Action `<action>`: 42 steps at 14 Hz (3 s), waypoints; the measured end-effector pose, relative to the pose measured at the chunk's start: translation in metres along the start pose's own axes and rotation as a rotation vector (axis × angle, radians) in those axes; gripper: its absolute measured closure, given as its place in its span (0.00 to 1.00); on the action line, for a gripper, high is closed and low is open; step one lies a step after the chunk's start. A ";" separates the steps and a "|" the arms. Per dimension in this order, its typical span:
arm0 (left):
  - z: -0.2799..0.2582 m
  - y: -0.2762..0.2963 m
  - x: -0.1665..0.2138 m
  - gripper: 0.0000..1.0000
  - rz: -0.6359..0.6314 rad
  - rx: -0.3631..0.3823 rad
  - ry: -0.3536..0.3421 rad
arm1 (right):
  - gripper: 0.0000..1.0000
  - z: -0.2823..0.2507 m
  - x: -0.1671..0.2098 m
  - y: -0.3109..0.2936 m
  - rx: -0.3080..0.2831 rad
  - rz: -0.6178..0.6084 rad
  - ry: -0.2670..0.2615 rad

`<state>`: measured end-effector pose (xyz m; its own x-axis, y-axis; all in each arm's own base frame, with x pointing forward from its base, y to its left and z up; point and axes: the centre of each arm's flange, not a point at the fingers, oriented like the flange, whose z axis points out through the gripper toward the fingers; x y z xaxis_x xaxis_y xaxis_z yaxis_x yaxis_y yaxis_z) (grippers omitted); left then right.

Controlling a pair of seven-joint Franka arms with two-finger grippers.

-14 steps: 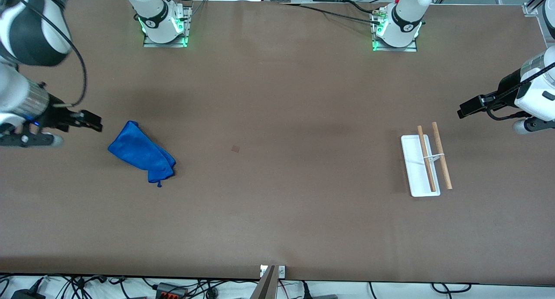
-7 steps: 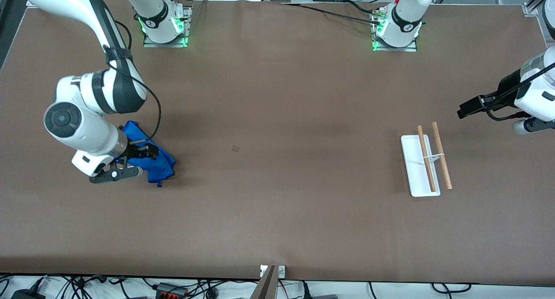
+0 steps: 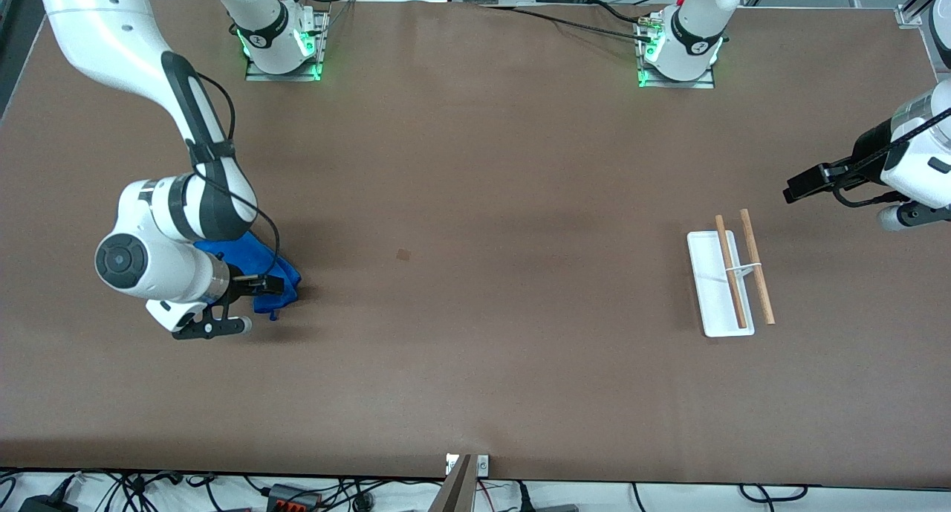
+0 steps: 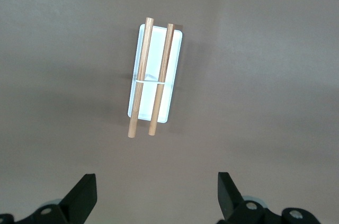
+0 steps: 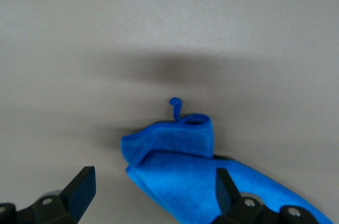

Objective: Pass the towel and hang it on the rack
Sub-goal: 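Reach the right gripper down to the blue towel, then close the right gripper on the blue towel's corner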

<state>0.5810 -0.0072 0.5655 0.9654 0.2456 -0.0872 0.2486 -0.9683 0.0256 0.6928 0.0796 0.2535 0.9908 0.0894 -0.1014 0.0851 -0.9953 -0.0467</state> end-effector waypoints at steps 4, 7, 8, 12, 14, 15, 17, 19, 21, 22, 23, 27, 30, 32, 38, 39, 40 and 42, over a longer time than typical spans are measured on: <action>0.000 0.000 0.000 0.00 0.000 0.000 0.000 | 0.00 0.036 0.016 0.012 0.018 0.027 -0.028; 0.000 0.000 0.000 0.00 0.000 0.000 -0.001 | 0.00 0.040 0.026 0.024 0.066 0.062 -0.029; 0.000 0.000 0.000 0.00 0.000 -0.002 -0.001 | 0.00 0.044 0.028 0.029 0.083 0.067 -0.031; 0.000 0.000 0.000 0.00 -0.001 -0.008 -0.003 | 0.00 0.061 0.031 0.042 0.131 0.068 -0.051; 0.000 0.000 0.000 0.00 -0.002 -0.009 -0.003 | 0.00 0.063 0.029 0.041 0.140 0.070 -0.071; 0.000 0.000 0.000 0.00 -0.002 -0.009 -0.003 | 0.00 0.063 0.028 0.042 0.145 0.072 -0.079; 0.000 0.000 0.000 0.00 -0.002 -0.009 -0.003 | 0.03 0.064 0.026 0.044 0.154 0.078 -0.096; 0.000 0.000 0.000 0.00 -0.003 -0.011 -0.004 | 0.03 0.065 0.025 0.046 0.170 0.088 -0.109; 0.001 0.000 0.001 0.00 -0.003 -0.013 -0.005 | 0.03 0.066 0.024 0.049 0.183 0.099 -0.114; 0.001 0.000 0.001 0.00 -0.004 -0.014 -0.006 | 0.03 0.068 0.024 0.049 0.186 0.101 -0.116; 0.001 0.000 0.001 0.00 -0.004 -0.015 -0.006 | 0.04 0.070 0.024 0.049 0.187 0.102 -0.119; 0.002 -0.001 0.001 0.00 -0.006 -0.017 -0.009 | 0.07 0.079 0.023 0.048 0.189 0.104 -0.130; 0.003 0.000 0.002 0.00 -0.006 -0.018 -0.009 | 0.24 0.078 0.024 0.048 0.189 0.102 -0.126; 0.003 -0.001 0.002 0.00 -0.007 -0.018 -0.010 | 0.48 0.076 0.025 0.048 0.189 0.102 -0.123; 0.003 -0.002 0.002 0.00 -0.010 -0.020 -0.010 | 0.82 0.074 0.026 0.042 0.194 0.094 -0.121; 0.003 -0.002 0.002 0.00 -0.010 -0.020 -0.010 | 0.90 0.072 0.027 0.041 0.194 0.090 -0.116; 0.003 -0.002 0.002 0.00 -0.010 -0.020 -0.010 | 0.97 0.066 0.030 0.039 0.195 0.083 -0.103; 0.003 -0.002 0.002 0.00 -0.010 -0.020 -0.010 | 0.97 0.043 0.038 0.025 0.200 0.045 -0.068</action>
<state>0.5823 -0.0044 0.5625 0.9621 0.2548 -0.0977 0.2600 -0.9646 0.0446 0.7285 0.0593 0.2060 0.9832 0.0540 -0.1745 0.0114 -0.9717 -0.2360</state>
